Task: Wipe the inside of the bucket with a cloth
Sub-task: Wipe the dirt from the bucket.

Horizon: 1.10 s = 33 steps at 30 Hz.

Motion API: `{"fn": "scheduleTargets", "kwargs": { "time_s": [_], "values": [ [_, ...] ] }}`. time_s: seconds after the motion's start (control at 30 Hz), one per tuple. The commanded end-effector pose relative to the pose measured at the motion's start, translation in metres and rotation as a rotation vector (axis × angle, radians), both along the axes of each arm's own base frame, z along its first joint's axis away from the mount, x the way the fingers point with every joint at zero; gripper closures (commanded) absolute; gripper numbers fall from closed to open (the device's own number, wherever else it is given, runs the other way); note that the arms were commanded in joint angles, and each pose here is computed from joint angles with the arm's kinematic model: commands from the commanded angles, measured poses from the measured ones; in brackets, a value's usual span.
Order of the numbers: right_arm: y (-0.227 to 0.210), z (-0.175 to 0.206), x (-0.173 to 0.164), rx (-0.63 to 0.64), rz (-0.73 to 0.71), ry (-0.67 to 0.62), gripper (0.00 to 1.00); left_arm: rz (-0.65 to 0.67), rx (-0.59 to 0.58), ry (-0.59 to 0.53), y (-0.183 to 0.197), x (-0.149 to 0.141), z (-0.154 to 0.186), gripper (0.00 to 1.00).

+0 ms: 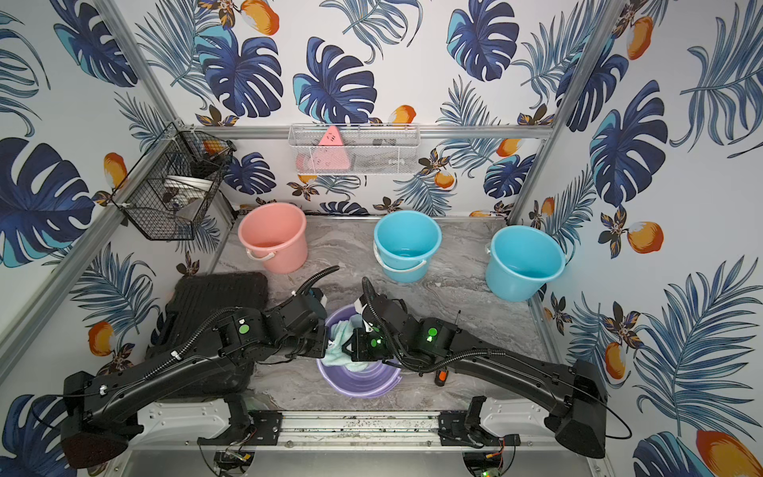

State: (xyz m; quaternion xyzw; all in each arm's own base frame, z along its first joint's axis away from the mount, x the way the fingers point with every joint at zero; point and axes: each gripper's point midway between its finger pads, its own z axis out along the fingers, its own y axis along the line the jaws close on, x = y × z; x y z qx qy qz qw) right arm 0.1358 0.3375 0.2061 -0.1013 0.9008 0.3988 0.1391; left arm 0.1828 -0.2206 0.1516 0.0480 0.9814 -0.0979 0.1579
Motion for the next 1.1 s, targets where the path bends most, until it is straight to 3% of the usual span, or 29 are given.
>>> {"fn": "scheduleTargets", "kwargs": {
  "time_s": [0.0, 0.23, 0.5, 0.7, 0.83, 1.07],
  "values": [
    [0.024, 0.009, 0.003, 0.100, 0.078, -0.081, 1.00, -0.008, -0.016, -0.014, -0.005, 0.004, 0.004, 1.00],
    [0.040, -0.032, 0.009, 0.082, 0.143, -0.208, 1.00, -0.009, -0.022, -0.014, -0.005, 0.003, 0.005, 1.00],
    [0.042, -0.099, 0.023, -0.100, 0.171, -0.367, 1.00, -0.011, -0.026, -0.014, -0.005, 0.002, 0.005, 1.00],
    [0.032, -0.134, 0.030, -0.266, 0.194, -0.401, 1.00, -0.013, -0.025, -0.015, -0.004, 0.002, 0.006, 1.00],
    [0.026, -0.116, 0.027, -0.242, 0.219, -0.458, 1.00, -0.013, -0.023, -0.015, -0.003, 0.001, 0.006, 1.00],
    [0.005, -0.041, 0.019, -0.128, 0.235, -0.620, 1.00, -0.014, -0.022, -0.017, -0.004, 0.002, 0.006, 1.00]
  ]
}}
